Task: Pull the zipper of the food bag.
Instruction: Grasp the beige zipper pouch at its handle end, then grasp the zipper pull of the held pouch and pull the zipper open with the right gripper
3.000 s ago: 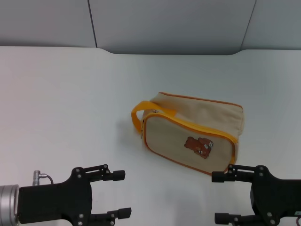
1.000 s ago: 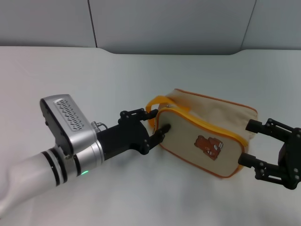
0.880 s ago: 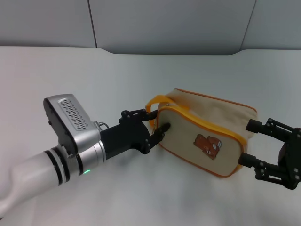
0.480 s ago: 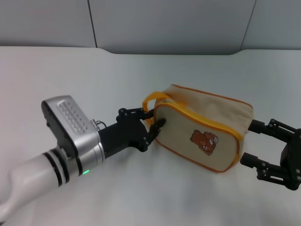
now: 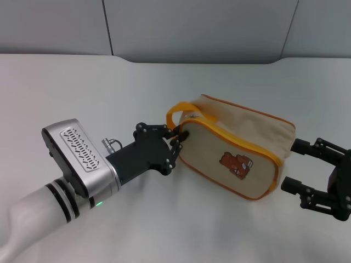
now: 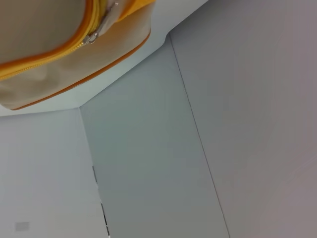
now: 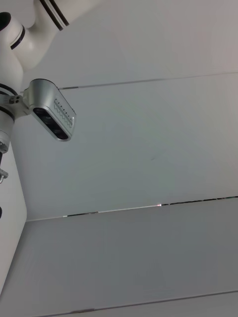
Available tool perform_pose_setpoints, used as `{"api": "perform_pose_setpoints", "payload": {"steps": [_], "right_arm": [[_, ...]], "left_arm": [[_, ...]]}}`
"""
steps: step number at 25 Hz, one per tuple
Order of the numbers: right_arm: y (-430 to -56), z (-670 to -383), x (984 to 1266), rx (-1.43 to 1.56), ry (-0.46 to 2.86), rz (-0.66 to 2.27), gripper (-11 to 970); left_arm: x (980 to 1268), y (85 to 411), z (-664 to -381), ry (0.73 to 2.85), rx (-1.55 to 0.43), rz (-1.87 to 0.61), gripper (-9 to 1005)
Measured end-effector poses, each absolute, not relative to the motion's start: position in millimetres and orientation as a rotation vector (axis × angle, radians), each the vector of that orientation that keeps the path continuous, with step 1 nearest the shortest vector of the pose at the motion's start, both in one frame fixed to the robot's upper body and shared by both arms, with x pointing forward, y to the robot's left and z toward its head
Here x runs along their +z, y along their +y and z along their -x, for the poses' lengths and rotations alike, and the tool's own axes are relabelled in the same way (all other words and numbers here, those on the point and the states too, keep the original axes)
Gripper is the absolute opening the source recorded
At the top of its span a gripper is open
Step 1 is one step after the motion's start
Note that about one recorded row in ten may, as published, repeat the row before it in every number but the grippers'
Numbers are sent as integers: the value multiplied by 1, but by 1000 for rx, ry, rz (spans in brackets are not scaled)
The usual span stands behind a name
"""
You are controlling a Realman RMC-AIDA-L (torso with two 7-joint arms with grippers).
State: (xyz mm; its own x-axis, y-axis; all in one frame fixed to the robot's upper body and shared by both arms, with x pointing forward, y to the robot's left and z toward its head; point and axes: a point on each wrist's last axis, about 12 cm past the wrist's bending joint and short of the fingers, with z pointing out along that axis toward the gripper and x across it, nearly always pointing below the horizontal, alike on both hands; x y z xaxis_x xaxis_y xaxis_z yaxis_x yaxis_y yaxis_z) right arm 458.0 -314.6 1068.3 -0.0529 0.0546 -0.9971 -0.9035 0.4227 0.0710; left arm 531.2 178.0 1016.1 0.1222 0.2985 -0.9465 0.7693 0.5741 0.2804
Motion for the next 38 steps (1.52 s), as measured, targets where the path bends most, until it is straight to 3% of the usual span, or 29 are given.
{"api": "perform_pose_setpoints", "payload": {"steps": [6,17,21,30,38], "right_arm": [[-316,-457,1068,932,1397,805,785],[-316,-452,1061,731,1260,536,784],[-292,-456,1049,545,1181,483,784],[-214,-449,1033,153,1035,708,785],[-194,-457,1031,-67,1006,814,785]], "left_arm": [[1019,180,-529,1430,-439,-926,82],[1040,196,-504,997,-133,-988,57],[1046,197,-511,920,-53,-1037,55],[1046,193,-517,924,-34,-1061,54],[1046,192,-518,923,-35,-1063,55]]}}
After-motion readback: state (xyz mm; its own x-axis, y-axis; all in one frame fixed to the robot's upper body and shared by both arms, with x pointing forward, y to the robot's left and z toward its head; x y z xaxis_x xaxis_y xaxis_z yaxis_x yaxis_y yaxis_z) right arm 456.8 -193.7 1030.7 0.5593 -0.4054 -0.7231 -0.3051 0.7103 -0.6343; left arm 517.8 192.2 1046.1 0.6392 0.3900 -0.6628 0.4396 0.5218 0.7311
